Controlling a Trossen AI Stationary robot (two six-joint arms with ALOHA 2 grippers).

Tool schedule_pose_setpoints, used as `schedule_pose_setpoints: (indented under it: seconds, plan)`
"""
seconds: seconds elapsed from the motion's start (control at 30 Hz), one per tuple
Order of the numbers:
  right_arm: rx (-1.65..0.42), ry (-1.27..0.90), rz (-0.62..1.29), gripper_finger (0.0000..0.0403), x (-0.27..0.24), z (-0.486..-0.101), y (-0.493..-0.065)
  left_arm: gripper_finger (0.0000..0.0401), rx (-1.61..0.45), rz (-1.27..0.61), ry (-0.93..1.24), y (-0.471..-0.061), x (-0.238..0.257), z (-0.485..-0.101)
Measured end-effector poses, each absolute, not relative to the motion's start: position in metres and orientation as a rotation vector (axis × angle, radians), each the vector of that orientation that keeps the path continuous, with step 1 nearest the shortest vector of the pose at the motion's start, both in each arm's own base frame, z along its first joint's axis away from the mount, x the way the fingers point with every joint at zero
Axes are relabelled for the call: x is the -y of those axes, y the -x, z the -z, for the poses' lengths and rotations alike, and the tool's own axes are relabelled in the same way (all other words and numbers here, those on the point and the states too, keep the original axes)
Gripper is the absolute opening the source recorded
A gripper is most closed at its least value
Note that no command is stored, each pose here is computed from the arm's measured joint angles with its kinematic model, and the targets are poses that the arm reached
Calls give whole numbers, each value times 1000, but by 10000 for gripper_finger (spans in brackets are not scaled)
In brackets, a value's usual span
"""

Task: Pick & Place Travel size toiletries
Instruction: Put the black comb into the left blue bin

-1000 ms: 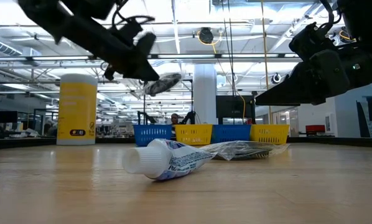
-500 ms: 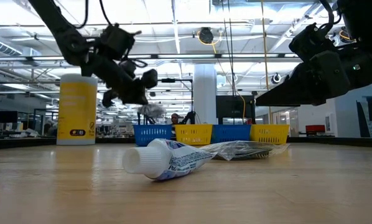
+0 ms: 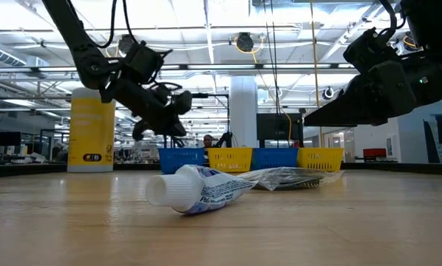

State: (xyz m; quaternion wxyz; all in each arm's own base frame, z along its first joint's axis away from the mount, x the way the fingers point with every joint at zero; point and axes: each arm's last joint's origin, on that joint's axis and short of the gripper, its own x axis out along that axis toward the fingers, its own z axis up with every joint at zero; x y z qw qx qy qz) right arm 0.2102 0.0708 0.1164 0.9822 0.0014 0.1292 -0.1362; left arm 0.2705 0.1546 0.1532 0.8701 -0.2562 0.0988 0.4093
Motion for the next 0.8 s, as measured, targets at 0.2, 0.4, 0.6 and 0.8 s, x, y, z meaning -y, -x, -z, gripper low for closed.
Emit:
schedule_pose_setpoints:
  seconds: [0.2, 0.4, 0.6, 0.8]
  plan:
    - [-258, -5, 281, 199, -69, -117, -211, 3, -428, -811, 509, -281, -165, -168]
    - [-260, -24, 299, 199, -66, -116, -212, 2, -649, -904, 368, -307, -179, -175]
    - [-273, -30, 302, 199, -65, -115, -211, 9, -761, -891, 366, -319, -185, -151]
    - [-273, -30, 301, 199, -65, -115, -211, 4, -765, -852, 386, -322, -185, -146]
